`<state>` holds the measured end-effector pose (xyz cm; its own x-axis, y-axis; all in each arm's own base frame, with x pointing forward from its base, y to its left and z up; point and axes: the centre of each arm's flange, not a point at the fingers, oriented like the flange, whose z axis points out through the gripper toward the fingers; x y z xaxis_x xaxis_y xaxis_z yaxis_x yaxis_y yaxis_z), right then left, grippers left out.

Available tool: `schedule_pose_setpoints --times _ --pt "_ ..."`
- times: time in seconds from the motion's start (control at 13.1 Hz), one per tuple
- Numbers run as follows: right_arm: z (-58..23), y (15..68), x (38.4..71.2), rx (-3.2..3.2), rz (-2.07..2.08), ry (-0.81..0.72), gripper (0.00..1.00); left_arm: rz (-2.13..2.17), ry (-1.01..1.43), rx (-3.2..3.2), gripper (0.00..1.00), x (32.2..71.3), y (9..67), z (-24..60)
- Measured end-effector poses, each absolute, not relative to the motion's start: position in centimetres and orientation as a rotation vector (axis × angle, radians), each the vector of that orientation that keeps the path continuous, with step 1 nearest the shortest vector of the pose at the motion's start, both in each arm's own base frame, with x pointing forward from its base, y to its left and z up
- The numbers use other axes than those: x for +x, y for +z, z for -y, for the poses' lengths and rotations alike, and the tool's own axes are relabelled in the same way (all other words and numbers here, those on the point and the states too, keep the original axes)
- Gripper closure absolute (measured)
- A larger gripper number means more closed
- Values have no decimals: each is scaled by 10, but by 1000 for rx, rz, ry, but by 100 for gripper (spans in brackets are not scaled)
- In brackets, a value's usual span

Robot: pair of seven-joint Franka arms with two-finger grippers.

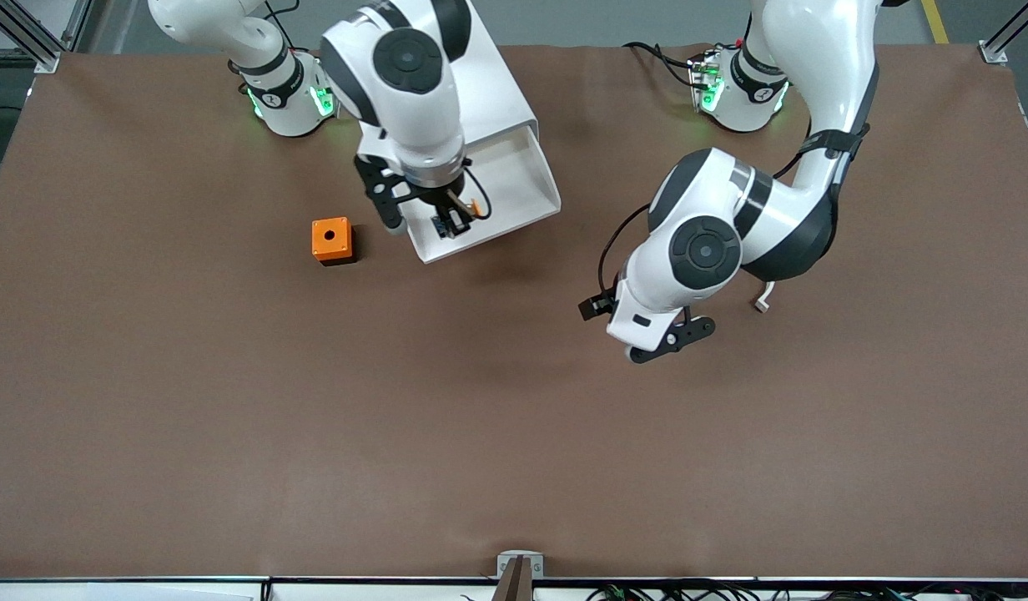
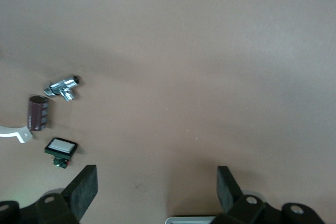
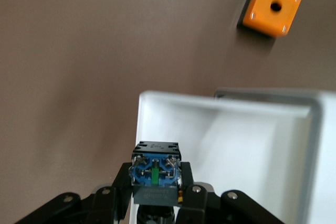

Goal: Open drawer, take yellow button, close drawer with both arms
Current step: 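Lift the button out with the right gripper while the left gripper reaches the drawer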

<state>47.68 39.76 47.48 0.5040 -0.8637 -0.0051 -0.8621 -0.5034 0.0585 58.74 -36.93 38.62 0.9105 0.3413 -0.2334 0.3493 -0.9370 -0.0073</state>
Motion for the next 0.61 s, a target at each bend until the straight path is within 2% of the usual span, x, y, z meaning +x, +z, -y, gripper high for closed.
schedule_pose_setpoints --times 0.23,0.61 --pt "-320 500 526 2789 1340 -90 59 -511 -393 3040 0 565 369 407" --pt "-178 498 587 2983 871 -148 59 -567 -522 2968 0 529 353 459"
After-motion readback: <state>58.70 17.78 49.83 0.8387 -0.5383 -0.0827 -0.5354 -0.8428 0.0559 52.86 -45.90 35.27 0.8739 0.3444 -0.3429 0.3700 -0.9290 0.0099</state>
